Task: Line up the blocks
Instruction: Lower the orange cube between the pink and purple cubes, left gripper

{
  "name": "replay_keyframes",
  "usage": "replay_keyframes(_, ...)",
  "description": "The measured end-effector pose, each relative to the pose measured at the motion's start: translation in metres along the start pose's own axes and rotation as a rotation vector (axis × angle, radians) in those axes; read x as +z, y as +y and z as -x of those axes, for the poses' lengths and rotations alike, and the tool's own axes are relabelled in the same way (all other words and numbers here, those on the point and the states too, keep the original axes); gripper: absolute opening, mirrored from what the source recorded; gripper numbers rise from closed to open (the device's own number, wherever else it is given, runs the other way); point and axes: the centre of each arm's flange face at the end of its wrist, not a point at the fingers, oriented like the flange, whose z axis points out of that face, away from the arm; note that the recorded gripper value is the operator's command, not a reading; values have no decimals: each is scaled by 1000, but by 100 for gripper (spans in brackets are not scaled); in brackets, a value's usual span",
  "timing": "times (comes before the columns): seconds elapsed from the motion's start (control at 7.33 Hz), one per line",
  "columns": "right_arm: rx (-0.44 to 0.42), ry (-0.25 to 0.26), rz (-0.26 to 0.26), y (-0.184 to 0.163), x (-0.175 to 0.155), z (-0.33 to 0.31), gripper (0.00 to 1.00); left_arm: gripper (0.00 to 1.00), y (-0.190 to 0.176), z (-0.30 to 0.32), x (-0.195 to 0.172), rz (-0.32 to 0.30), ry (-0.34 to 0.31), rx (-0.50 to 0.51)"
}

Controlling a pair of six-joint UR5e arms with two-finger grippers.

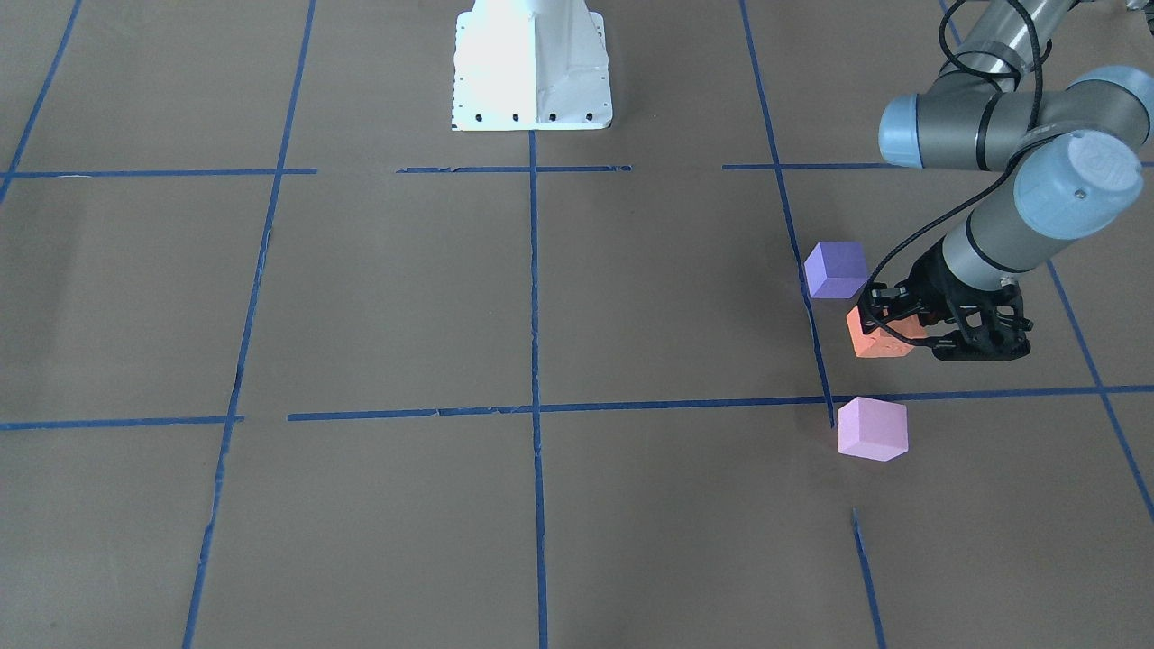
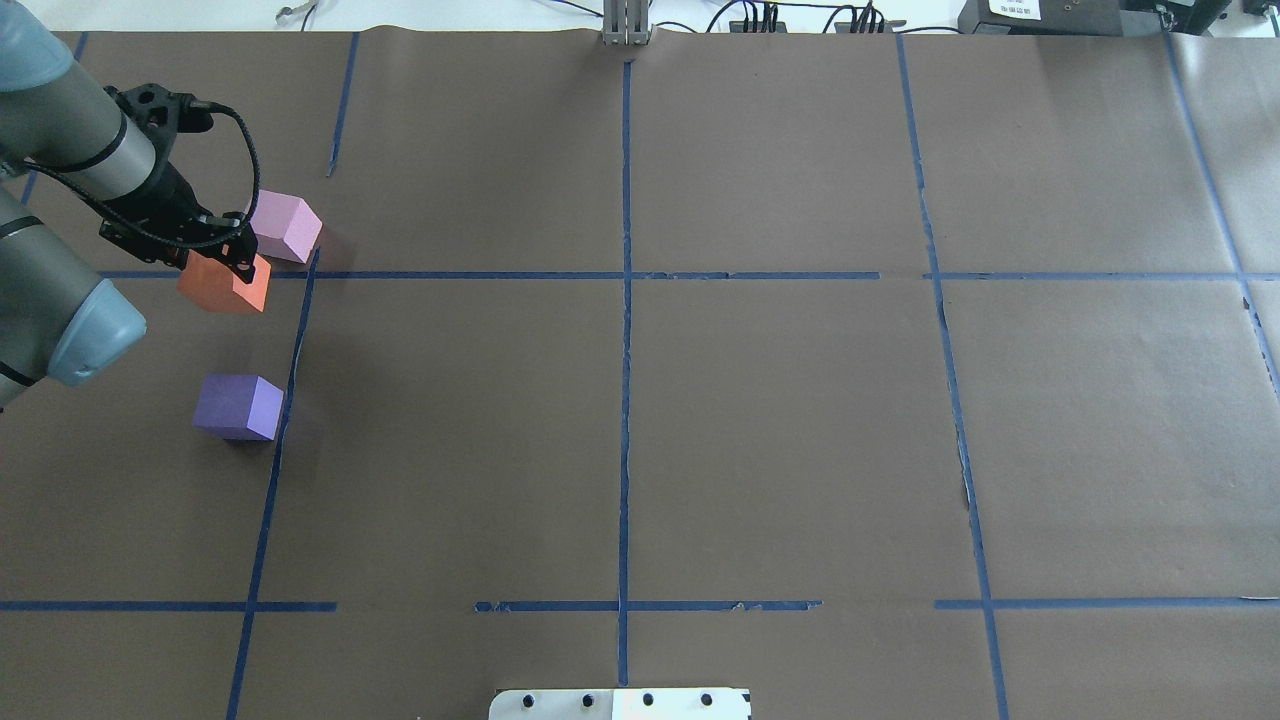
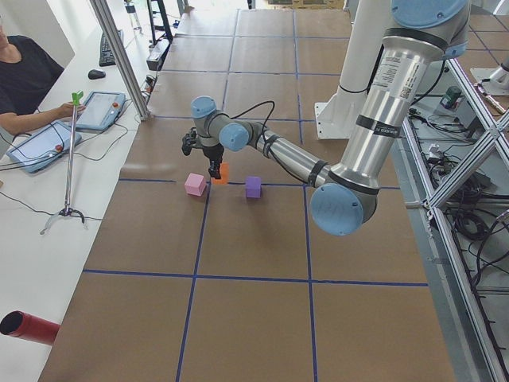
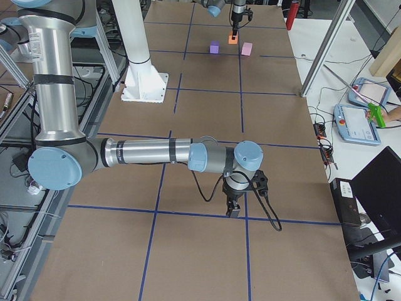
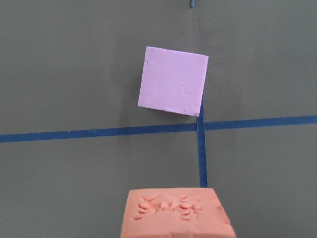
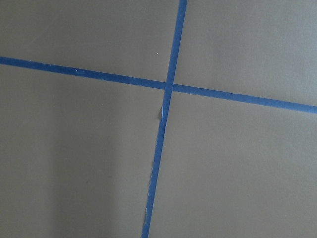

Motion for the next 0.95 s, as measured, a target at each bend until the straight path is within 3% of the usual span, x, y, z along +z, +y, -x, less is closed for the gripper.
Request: replay_keyframes(0.95,-1,0,0,0,0,0,100,10,-10,16,50,18,-4,17)
